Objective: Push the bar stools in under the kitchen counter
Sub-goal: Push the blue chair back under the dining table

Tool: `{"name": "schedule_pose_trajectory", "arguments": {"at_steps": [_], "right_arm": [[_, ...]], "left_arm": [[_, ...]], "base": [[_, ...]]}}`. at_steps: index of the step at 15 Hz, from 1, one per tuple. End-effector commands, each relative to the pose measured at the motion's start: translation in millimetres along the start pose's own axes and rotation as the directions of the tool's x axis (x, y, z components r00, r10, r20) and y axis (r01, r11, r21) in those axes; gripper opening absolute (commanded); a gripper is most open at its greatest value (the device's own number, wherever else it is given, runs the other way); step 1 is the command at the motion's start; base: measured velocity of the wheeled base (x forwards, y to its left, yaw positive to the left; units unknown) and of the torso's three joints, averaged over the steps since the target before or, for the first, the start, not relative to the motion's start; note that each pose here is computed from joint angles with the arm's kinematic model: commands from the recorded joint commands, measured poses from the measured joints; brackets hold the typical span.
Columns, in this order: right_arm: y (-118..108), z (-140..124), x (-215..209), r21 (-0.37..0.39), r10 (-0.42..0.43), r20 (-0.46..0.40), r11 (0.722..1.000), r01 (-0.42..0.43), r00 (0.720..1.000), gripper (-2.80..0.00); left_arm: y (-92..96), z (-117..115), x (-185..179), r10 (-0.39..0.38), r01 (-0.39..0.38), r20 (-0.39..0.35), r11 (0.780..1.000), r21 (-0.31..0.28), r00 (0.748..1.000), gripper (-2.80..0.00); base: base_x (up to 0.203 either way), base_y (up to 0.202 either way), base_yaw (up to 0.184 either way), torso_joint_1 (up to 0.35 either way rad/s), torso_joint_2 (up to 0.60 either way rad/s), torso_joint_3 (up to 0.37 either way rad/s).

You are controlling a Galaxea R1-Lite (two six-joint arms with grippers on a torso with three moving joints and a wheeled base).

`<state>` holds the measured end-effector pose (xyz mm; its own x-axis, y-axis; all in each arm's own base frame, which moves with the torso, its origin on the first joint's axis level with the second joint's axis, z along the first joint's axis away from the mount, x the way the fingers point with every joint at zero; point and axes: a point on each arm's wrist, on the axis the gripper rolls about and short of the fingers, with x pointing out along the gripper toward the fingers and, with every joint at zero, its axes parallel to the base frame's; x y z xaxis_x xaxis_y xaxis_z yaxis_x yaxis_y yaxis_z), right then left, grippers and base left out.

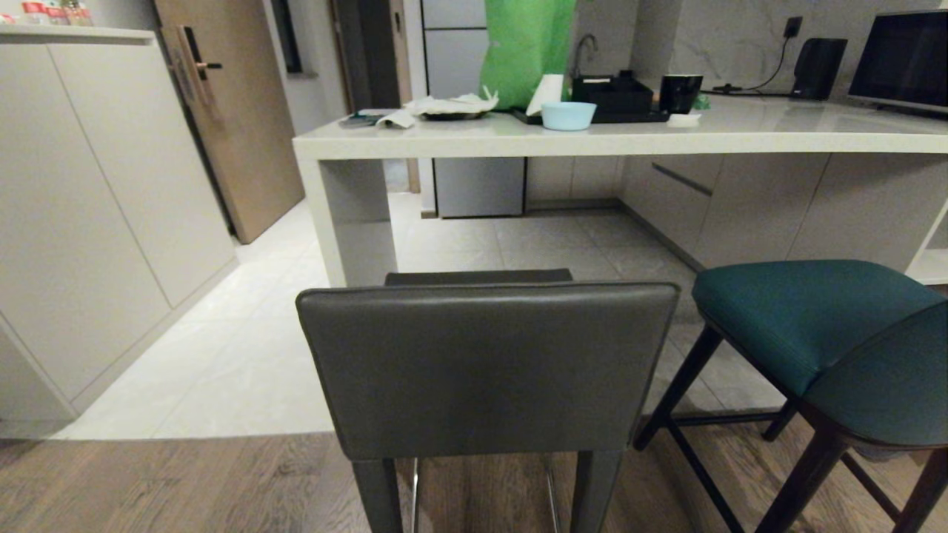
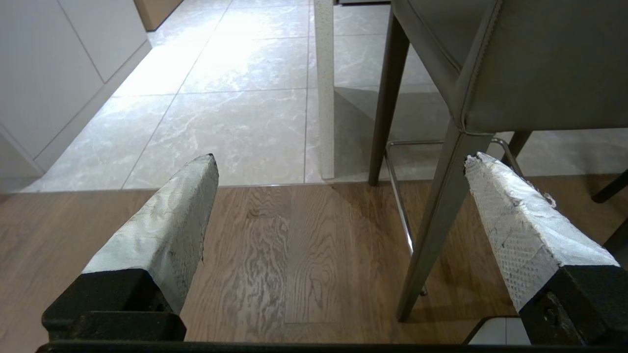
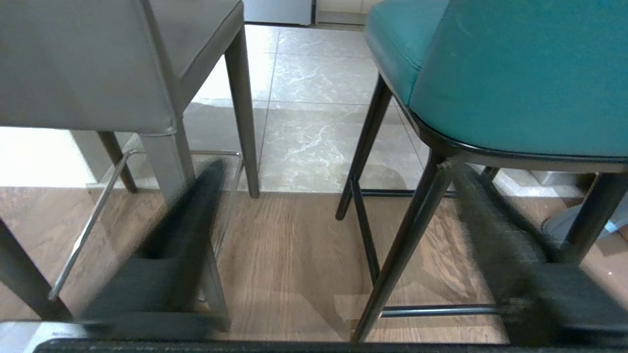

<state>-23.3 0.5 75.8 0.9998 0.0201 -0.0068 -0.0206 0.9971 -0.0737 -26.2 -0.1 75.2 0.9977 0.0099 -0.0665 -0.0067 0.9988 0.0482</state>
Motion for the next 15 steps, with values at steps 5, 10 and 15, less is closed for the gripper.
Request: {"name": "schedule_pose_trajectory", "arguments": {"at_steps": [5,10,15], "right_arm": [[-0.5,0.7,0.0,0.043,-0.019,0.005,0.999,0.019,1.0,-2.8],[-0.5,0.9,0.0,0.04,-0.016,0.007,0.999,0.016,1.0,-2.8],[-0.5,0.9,0.0,0.042,-0.016,0.007,0.999,0.016,1.0,-2.8]], "left_arm": [[0.0,-0.4,0.2,0.001,-0.001,-0.006,1.0,-0.006,1.0,0.0],[-0.1,-0.5,0.1,-0.001,0.001,-0.004,1.0,-0.01,1.0,0.0],[-0.1,-0.1,-0.1,-0.002,0.002,-0.002,1.0,-0.008,1.0,0.0]], "base": [[0.0,0.0,0.0,0.0,0.0,0.0],[0.0,0.0,0.0,0.0,0.0,0.0],[0.0,0.0,0.0,0.0,0.0,0.0]]}}
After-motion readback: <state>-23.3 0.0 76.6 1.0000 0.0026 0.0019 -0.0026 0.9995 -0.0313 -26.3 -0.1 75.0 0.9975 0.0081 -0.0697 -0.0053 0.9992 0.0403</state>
